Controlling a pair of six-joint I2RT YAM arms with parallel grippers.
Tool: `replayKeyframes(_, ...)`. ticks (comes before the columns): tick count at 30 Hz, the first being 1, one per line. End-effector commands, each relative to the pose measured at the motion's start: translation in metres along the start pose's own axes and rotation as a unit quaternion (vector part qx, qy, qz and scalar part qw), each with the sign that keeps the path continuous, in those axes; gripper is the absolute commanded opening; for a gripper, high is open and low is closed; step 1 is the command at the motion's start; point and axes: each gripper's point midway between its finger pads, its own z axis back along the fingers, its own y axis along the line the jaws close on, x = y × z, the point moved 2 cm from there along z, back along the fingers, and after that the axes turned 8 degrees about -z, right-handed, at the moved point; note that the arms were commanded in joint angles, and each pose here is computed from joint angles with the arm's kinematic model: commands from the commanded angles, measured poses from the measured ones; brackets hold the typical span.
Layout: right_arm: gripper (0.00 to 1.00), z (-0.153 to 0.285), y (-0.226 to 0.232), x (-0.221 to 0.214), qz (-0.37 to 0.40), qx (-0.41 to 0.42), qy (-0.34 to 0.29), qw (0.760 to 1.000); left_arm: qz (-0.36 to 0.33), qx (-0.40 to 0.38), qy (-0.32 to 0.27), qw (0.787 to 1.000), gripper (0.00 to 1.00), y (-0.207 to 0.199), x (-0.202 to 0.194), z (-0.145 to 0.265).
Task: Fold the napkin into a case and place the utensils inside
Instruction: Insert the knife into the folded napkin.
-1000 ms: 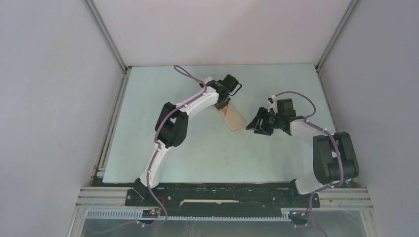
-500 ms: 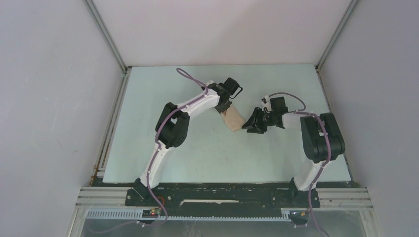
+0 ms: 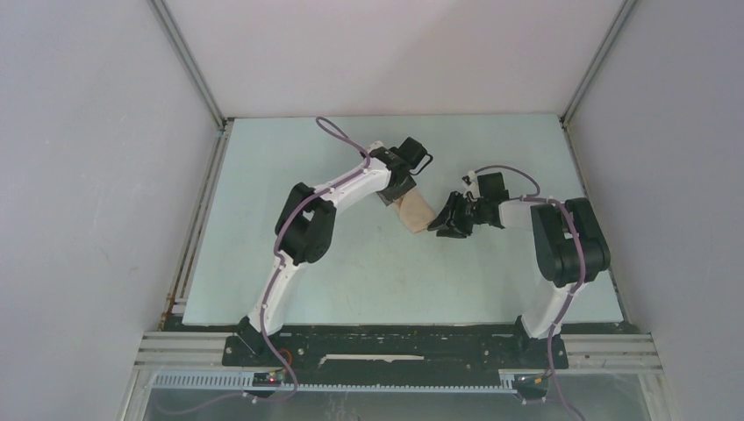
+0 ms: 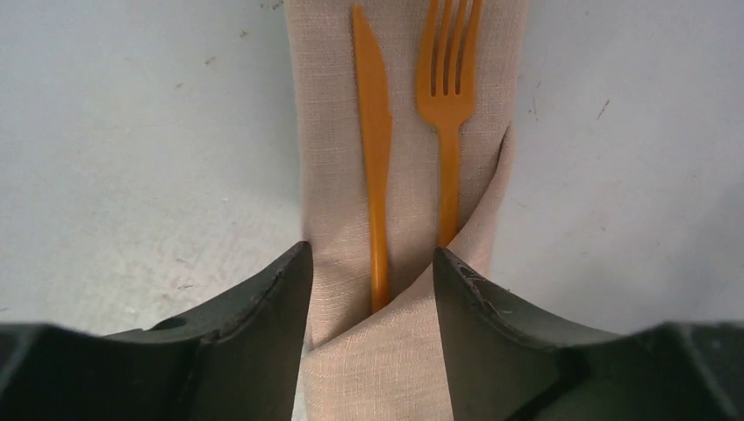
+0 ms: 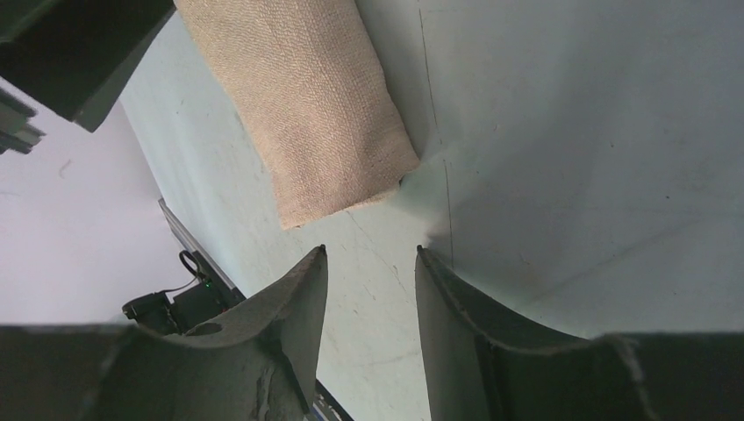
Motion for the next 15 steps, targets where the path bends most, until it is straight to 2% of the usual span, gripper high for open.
replayKeyframes(1, 0.5, 0.01, 0.016, 0.009, 0.036, -0.003, -0.026, 0.999, -0.004, -0.023, -0.045, 0.999, 0.61, 0.0, 0.033, 0.056)
replayKeyframes(10, 0.57, 0.055, 0.026, -0.012, 0.074, -0.067, -0.069, 0.993, -0.041, -0.037, -0.115, 0.992, 0.78, 0.048, 0.064, 0.142)
replayKeyframes(15, 0.68, 0.1, 0.046, -0.041, 0.132, -0.1, -0.114, 0.98, -0.072, -0.09, -0.174, 0.978, 0.88, 0.094, 0.085, 0.215)
